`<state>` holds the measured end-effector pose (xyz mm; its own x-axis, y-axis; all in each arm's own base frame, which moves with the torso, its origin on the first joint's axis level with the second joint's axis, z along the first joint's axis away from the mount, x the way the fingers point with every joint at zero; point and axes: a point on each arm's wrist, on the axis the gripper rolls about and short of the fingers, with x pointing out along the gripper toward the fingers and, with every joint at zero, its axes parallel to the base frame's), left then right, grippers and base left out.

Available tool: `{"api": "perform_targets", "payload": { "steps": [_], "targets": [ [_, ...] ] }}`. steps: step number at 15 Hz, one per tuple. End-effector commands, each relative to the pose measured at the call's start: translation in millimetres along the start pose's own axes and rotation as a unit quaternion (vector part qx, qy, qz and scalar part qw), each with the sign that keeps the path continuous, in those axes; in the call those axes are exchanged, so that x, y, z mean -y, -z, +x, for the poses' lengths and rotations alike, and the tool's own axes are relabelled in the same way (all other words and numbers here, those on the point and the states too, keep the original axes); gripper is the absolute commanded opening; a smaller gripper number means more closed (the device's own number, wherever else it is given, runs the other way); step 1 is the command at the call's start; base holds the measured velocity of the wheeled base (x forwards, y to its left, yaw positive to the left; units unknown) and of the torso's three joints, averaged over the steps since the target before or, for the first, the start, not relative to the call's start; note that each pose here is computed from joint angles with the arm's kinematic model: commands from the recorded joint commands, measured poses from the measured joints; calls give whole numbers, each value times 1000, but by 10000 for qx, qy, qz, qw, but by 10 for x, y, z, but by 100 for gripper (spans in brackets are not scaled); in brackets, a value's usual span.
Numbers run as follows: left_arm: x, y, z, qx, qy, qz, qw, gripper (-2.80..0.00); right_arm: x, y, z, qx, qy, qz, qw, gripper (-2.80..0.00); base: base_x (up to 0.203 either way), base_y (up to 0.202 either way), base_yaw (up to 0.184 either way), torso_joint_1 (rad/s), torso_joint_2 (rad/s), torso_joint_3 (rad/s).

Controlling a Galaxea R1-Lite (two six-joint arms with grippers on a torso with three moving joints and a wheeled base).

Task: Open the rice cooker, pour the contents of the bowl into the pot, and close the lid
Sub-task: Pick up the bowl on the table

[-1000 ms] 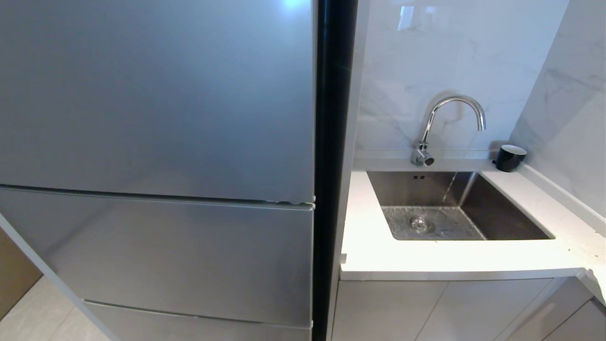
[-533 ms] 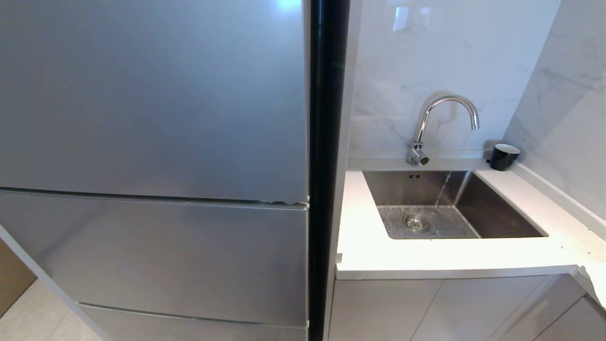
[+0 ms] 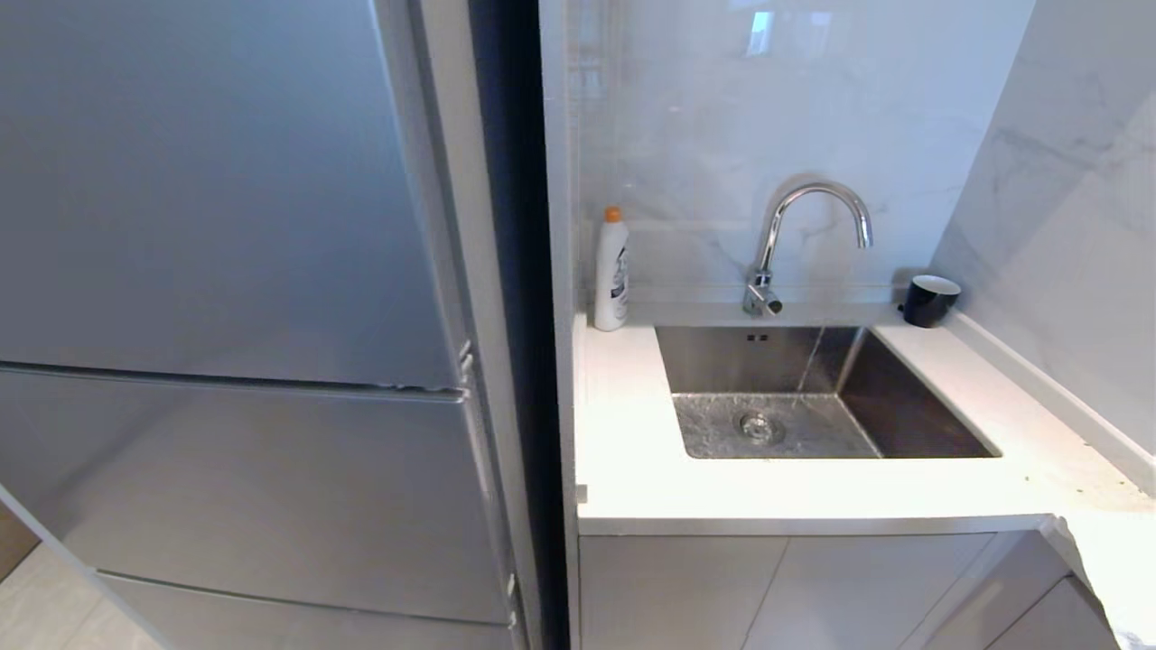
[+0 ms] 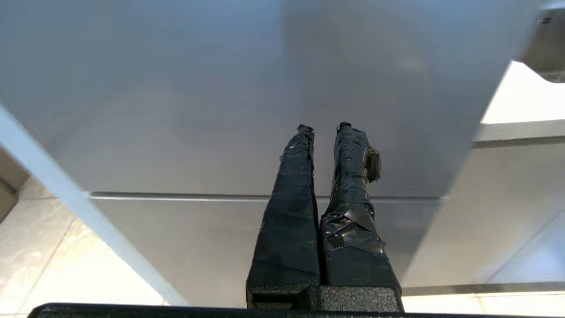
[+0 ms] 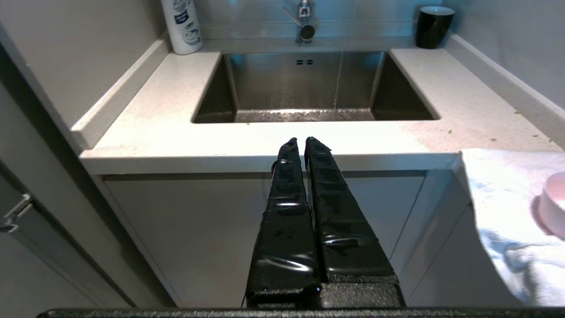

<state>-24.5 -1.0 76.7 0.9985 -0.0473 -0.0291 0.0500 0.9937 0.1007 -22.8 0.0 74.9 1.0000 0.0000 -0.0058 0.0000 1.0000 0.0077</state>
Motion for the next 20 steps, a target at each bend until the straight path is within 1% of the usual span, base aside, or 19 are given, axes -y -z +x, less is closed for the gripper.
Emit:
{"api": "perform_targets", "payload": {
  "steps": [1,6,8,13,20],
  "targets": [
    [0,0,0,-1,-6,-5,10000,-280,0,0,1,-8,0,0,10000,-280,0,-198,5,4,1,2],
    [-1,0,1,-9,-13,-74,10000,-280,0,0,0,-1,0,0,10000,-280,0,-195,1,1,2,3],
    [-1,0,1,-9,-13,-90,10000,-280,0,0,1,-9,0,0,10000,-280,0,-129,1,5,2,2],
    [-1,2,-1,-30,-11,-98,9999,-280,0,0,0,-2,0,0,10000,-280,0,0,0,0,0,0],
    [-1,1,-1,-16,-12,-90,10000,-280,0,0,0,-1,0,0,10000,-280,184,0,3,3,2,4]
  ]
}}
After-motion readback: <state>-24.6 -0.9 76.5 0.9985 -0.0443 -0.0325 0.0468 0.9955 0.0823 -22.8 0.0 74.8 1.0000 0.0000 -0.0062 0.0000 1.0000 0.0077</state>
